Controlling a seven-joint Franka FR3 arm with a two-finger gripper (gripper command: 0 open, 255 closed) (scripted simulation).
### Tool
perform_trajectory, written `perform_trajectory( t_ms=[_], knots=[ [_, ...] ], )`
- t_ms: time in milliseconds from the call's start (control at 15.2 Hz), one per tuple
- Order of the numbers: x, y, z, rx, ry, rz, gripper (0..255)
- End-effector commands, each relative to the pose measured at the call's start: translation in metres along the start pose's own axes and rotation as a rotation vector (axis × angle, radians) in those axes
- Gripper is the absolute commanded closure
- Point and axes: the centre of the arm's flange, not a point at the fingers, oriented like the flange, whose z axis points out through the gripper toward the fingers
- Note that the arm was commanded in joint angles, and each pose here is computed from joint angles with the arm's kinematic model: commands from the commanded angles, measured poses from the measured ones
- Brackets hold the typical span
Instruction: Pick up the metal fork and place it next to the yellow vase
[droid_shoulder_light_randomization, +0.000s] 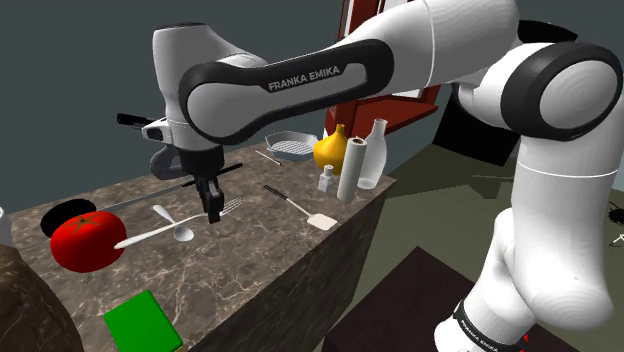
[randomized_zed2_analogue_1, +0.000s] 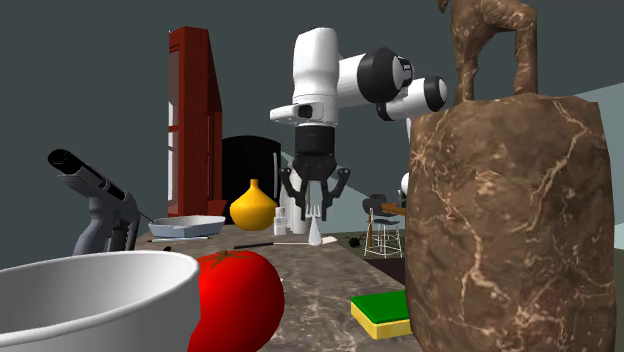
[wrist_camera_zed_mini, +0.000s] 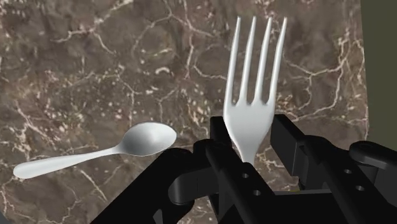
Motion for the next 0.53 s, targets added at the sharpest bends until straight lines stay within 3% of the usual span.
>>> perform_trajectory(
  t_ms=[0,462],
  knots=[
    [-0.001,0.000,-0.010,0.000,0.000,0.000,255],
    [-0.002,0.000,-0.047,0.000,0.000,0.000,255]
  ],
)
